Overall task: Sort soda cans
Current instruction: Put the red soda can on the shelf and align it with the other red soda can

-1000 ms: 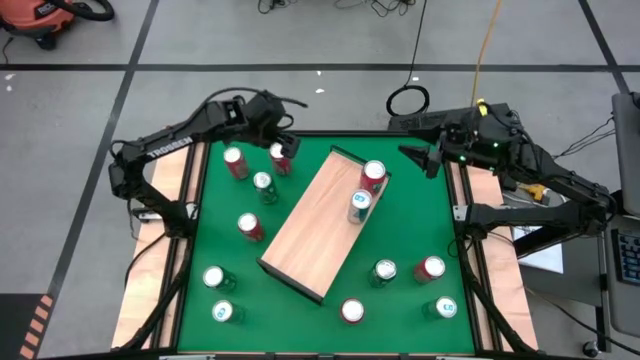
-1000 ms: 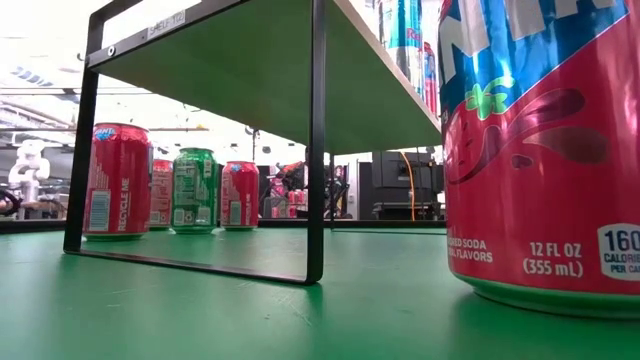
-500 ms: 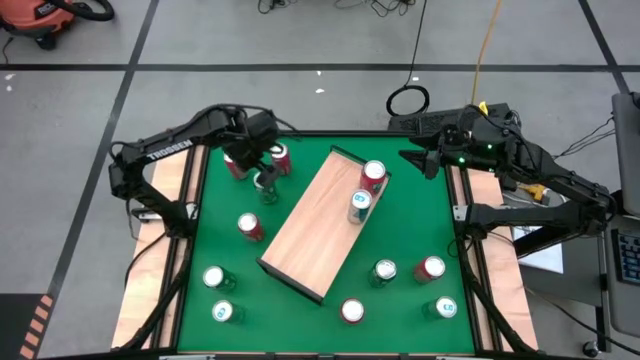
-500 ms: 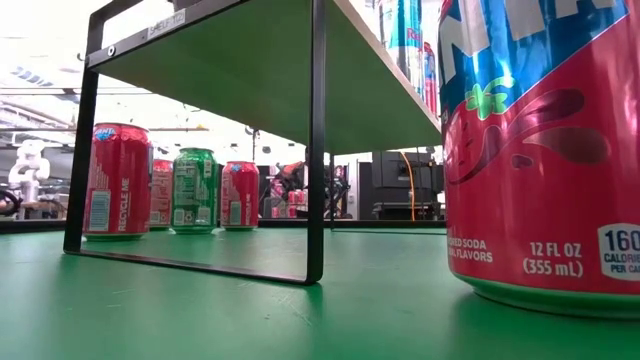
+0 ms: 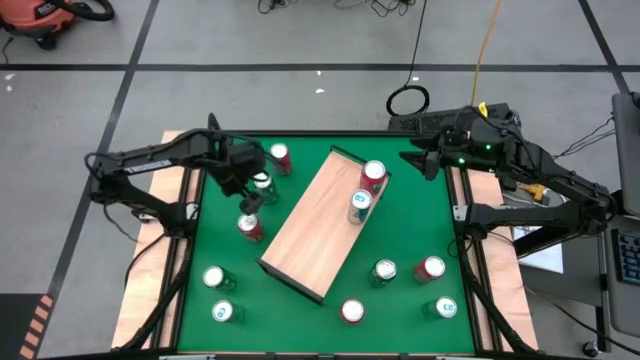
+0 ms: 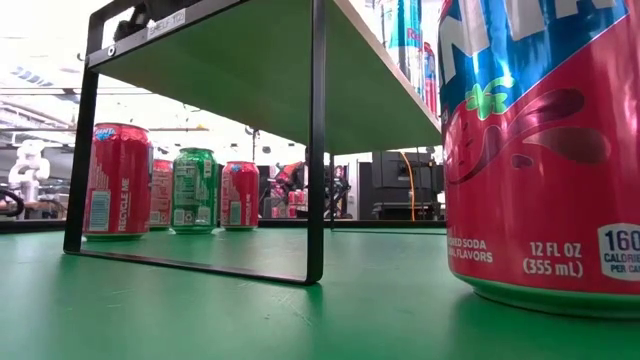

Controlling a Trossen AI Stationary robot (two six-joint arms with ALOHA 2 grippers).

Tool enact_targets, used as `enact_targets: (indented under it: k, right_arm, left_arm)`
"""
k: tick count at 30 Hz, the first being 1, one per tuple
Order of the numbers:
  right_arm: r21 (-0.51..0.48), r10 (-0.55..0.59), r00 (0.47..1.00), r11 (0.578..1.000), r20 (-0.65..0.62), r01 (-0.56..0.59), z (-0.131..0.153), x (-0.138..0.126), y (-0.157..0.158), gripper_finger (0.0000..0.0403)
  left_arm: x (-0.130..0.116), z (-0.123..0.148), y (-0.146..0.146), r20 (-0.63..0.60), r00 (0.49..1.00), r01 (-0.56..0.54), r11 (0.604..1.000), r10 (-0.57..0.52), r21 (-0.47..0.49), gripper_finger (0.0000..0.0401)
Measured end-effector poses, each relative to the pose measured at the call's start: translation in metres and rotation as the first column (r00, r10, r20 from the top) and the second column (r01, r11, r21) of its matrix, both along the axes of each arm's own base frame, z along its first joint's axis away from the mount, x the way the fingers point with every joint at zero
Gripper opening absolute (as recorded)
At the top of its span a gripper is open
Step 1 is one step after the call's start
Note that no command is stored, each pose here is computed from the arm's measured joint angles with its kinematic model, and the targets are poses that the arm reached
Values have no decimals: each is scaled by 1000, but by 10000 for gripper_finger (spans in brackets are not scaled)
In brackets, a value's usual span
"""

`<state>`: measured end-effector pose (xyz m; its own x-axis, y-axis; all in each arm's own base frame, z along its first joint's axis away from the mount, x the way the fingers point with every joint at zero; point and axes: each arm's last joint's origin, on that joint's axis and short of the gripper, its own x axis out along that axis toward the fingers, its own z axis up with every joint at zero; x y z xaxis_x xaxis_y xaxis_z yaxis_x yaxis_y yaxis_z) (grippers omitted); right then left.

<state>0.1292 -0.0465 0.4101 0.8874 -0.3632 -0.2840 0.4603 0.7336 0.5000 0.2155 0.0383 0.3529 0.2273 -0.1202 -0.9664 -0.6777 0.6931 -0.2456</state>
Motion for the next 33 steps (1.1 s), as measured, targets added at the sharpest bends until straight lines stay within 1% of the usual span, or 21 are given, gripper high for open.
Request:
enact_targets:
  k: [3, 7, 11, 15, 20, 22, 25, 27, 29, 33]
  right_arm:
    - [5, 1, 1000, 1000, -15, -1, -1, 0, 0, 352]
    - [6, 2, 1000, 1000, -14, -2, -1, 0, 0, 352]
    - [22, 4, 1000, 1000, -7, -4, -1, 0, 0, 352]
    - [36, 20, 1000, 999, -1, -20, -1, 0, 1, 352]
    - [38, 23, 1000, 999, -3, -23, -2, 0, 1, 352]
    - [38, 23, 1000, 999, -3, -23, -2, 0, 1, 352]
    - [38, 24, 1000, 999, -3, -23, -2, 0, 1, 352]
    - [38, 23, 1000, 999, -3, -23, -2, 0, 1, 352]
    - [38, 23, 1000, 999, -3, -23, -2, 0, 1, 352]
    - [39, 23, 1000, 999, -3, -23, -2, 0, 1, 352]
  left_arm:
    - [-5, -4, -5, -18, 998, -52, 999, 52, -3, 392]
    - [-10, -14, -13, -59, 997, -58, 998, 57, -8, 392]
    - [-15, -18, -23, -82, 989, -127, 992, 124, -26, 392]
    - [-20, -14, -33, -61, 987, -151, 988, 150, -14, 392]
    - [-18, -10, -38, 19, 987, -160, 987, 160, 31, 392]
    - [-16, -10, -37, 39, 988, -155, 986, 153, 62, 392]
    - [-14, -9, -34, 69, 991, -117, 989, 111, 86, 392]
    - [-13, -9, -29, 85, 989, -128, 987, 120, 96, 392]
    - [-12, -9, -20, 101, 987, -135, 983, 123, 124, 392]
    - [-4, -8, 3, 171, 982, -121, 970, 85, 210, 392]
